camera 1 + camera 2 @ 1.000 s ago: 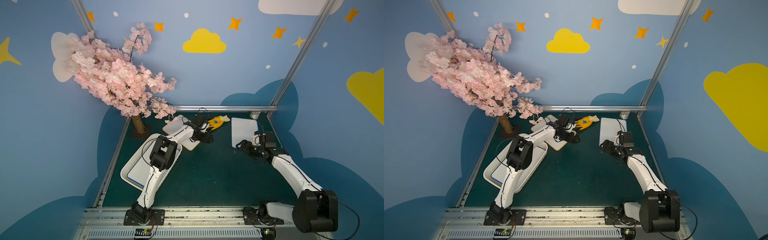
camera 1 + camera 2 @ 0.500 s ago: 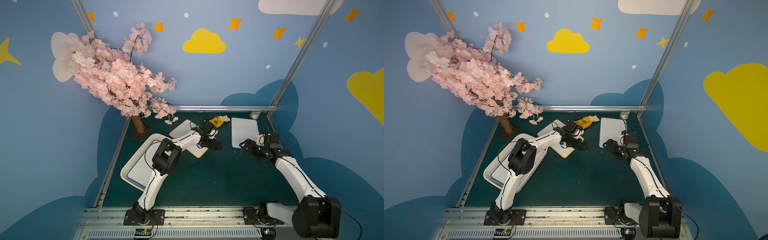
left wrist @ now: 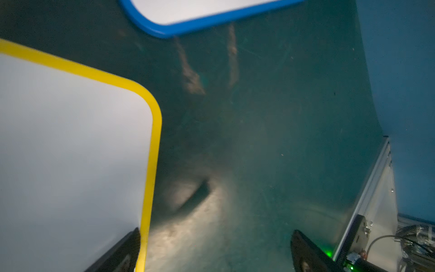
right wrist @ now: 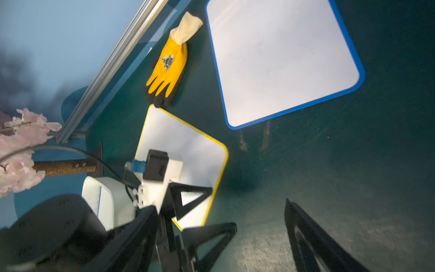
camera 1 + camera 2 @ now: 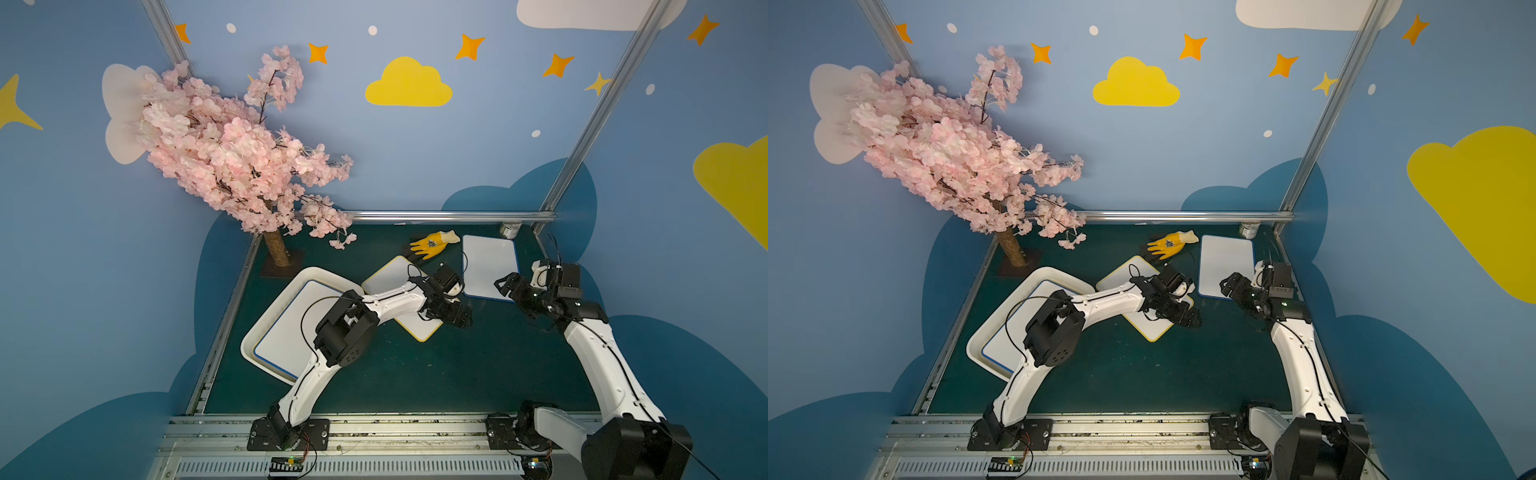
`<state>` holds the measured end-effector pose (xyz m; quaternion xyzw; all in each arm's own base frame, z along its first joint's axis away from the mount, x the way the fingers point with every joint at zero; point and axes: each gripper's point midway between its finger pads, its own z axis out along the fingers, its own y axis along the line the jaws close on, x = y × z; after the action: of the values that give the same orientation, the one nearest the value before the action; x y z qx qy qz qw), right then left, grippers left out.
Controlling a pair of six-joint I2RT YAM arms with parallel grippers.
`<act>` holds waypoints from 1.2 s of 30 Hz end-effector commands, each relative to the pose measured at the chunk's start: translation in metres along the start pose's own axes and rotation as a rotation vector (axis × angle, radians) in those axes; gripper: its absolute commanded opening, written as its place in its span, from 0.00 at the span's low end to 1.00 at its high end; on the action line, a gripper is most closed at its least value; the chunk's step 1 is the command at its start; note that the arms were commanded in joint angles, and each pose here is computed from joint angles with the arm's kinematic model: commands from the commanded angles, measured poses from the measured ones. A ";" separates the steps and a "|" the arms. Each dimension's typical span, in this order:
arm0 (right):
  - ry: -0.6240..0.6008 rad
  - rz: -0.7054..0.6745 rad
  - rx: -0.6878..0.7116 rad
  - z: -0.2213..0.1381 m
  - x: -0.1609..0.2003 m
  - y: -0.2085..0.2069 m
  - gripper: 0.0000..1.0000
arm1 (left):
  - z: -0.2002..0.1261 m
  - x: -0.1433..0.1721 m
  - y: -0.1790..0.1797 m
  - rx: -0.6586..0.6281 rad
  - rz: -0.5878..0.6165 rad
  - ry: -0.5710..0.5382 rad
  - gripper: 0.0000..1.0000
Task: Put the whiteboard into the storage box
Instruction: Move the whiteboard to the center of the board, then pick up the whiteboard at the center of the board.
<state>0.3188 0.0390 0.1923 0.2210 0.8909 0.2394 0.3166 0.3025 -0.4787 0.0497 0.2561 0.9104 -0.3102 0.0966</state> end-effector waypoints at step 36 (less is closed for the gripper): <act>-0.025 0.238 0.284 0.020 0.111 -0.026 0.85 | -0.117 -0.080 0.174 -0.250 -0.100 -0.249 1.00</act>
<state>0.2499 0.0923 0.1158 0.3233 0.8971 0.1674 0.2502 0.4400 -0.3235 0.0736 0.1510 0.9412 -0.2325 0.1932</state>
